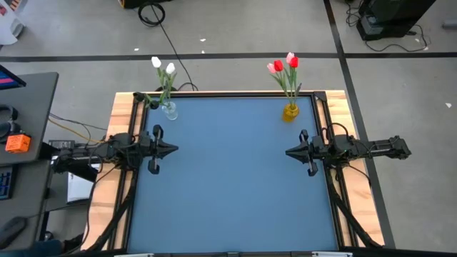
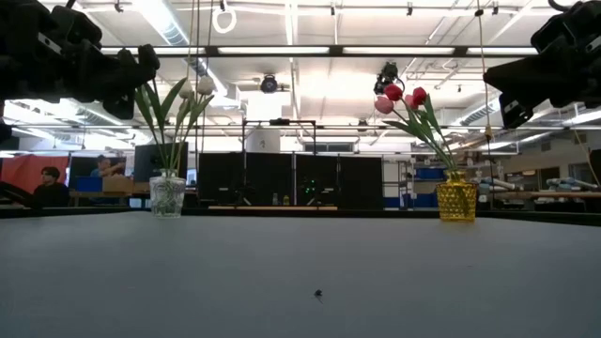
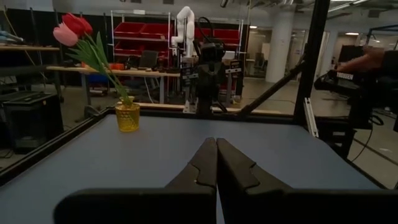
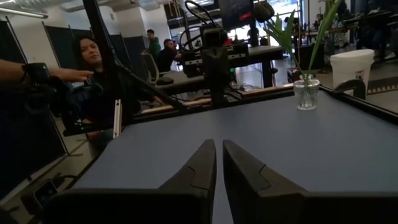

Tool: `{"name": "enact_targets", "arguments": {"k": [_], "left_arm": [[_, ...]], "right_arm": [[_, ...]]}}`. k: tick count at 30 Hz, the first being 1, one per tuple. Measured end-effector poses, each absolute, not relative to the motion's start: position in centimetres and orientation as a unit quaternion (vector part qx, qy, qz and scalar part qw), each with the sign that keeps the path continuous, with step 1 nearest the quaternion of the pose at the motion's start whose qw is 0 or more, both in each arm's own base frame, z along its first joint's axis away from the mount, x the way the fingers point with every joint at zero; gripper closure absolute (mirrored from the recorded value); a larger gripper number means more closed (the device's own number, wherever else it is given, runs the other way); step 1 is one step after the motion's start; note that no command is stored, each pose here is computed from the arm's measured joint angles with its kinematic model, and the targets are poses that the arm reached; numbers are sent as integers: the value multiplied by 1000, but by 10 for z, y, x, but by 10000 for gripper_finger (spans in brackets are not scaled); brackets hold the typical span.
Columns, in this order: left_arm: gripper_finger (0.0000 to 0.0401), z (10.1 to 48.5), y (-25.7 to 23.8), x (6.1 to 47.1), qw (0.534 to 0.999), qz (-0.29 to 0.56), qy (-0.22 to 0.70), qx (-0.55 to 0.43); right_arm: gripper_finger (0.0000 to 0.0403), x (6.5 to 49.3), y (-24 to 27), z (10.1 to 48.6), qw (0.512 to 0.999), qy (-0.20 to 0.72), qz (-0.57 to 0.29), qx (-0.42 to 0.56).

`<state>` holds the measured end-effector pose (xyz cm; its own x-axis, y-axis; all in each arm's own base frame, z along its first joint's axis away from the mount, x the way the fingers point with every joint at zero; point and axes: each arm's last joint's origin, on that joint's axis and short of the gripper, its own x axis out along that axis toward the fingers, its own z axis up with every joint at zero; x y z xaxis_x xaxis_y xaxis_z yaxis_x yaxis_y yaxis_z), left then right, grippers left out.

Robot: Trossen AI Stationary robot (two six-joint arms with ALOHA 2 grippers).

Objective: Sort flowers into vase by color
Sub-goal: Return to Home Position

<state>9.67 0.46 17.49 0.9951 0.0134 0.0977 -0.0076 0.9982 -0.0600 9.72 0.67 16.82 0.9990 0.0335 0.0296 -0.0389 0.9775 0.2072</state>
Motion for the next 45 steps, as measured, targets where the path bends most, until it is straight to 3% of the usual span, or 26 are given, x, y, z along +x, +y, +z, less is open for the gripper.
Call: {"name": "enact_targets", "arguments": {"k": [45], "left_arm": [[396,174,5,98,999,6,-43,-30]], "right_arm": [[366,97,7,168,994,-13,18,104]]}}
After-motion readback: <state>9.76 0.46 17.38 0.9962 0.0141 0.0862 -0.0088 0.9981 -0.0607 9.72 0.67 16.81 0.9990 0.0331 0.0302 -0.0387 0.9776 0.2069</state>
